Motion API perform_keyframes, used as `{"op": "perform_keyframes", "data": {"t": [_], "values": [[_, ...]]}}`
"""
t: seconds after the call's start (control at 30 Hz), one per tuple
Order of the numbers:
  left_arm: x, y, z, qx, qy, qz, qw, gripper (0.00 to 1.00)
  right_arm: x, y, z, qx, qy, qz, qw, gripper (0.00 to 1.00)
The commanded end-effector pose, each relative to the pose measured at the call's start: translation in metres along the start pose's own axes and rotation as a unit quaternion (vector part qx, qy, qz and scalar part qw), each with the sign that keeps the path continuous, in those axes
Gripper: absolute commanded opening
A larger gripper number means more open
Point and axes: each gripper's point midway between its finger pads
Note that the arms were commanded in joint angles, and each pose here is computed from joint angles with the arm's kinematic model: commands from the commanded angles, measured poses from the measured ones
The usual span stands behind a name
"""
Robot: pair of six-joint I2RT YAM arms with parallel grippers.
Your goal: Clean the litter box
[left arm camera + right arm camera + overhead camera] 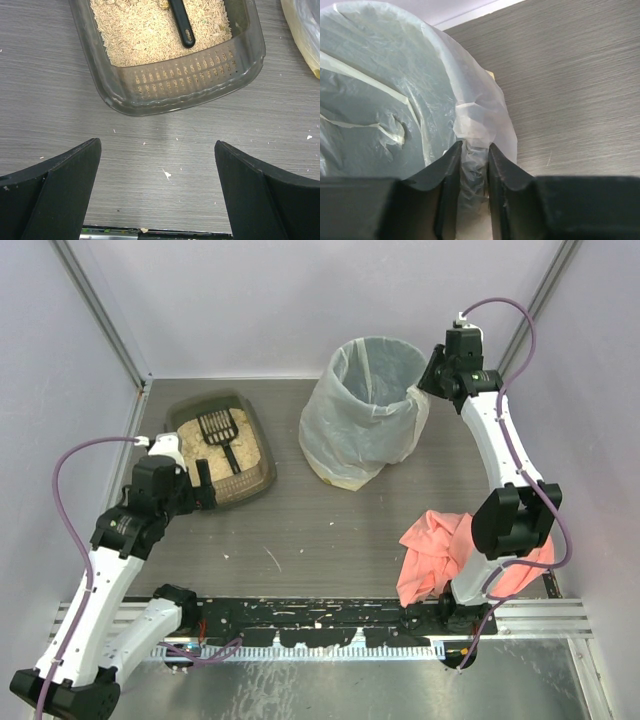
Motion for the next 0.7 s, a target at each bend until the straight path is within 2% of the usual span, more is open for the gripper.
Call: {"op": "perform_keyframes", "data": {"t": [0.0,0.17,0.47,0.5,0.63,0.67], "values": [[-0.003,0.013,-0.004,0.003,-0.008,-0.018,1.0,0.98,0.009,0.014,0.017,0.024,0.023,-0.006,0.999,0.26],[-0.005,0.015,-0.009,0.011,-0.012,-0.004,1.0,0.98,0.012,0.006,0.029,0.037,0.041,0.014,0.998,0.21],[-0.008,0.029,-0.007,0.044,0.011,-0.009,0.999,0.98,0.017,-0.014,0.065,0.054,0.078,0.03,0.995,0.24],[-0.009,0.03,-0.006,0.05,0.017,-0.008,0.999,0.98,0.018,-0.013,0.067,0.052,0.08,0.027,0.995,0.28],[-0.015,0.031,0.001,0.07,0.045,-0.008,0.996,0.98,0.026,0.005,0.069,0.044,0.077,-0.007,0.996,0.54],[-0.017,0.03,0.002,0.076,0.052,-0.008,0.996,0.98,0.031,0.013,0.07,0.043,0.078,-0.018,0.996,0.57]]}}
Point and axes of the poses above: each gripper's point midway between its finger pads, its own x axis back along the fingers, its own z axis along the line the jaws close on, y = z × x, and after that the axes turned 3 degrees about -x, right-handed
